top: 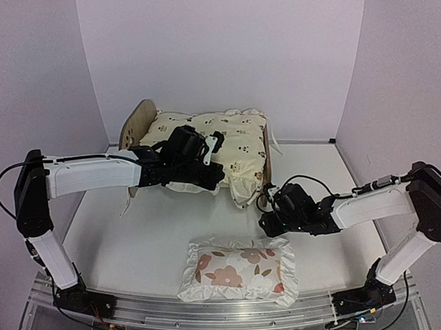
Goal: Set up the pet bed
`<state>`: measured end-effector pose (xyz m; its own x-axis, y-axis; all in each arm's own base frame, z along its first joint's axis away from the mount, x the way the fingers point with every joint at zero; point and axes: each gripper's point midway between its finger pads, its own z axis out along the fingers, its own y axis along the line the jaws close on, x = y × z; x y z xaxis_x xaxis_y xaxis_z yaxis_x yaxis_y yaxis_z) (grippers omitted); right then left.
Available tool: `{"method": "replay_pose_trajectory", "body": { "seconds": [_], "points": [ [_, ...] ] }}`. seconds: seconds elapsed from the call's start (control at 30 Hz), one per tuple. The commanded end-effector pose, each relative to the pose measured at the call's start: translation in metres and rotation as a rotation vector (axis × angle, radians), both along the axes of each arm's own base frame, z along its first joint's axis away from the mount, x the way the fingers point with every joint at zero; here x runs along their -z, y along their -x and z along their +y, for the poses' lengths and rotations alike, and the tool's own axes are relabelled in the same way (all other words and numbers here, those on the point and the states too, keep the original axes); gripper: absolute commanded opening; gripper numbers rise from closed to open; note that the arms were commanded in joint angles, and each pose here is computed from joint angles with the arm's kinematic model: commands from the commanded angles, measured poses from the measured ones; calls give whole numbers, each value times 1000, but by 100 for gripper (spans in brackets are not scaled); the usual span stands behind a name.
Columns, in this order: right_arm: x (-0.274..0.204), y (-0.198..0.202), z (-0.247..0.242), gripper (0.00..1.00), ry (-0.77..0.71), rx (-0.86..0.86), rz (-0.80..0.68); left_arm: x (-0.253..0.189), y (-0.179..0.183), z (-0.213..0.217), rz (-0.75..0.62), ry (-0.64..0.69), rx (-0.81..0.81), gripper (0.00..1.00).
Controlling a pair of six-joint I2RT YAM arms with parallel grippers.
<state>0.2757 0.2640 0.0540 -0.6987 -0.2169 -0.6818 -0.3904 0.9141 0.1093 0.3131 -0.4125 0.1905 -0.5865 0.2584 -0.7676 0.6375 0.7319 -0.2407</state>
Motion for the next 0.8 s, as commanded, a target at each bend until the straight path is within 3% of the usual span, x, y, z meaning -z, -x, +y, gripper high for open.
{"method": "replay_pose_trajectory", "body": {
  "seconds": [0.0, 0.37, 0.77],
  "points": [
    [-5, -17, 20, 43, 27, 10, -22, -48, 0, 3, -39, 89, -12, 0],
    [12, -67, 27, 41, 216, 191, -68, -79, -4, 18, -105, 119, -72, 0],
    [24, -93, 22, 40, 366, 245, -144, -88, -1, 27, -127, 126, -87, 0]
  ]
}}
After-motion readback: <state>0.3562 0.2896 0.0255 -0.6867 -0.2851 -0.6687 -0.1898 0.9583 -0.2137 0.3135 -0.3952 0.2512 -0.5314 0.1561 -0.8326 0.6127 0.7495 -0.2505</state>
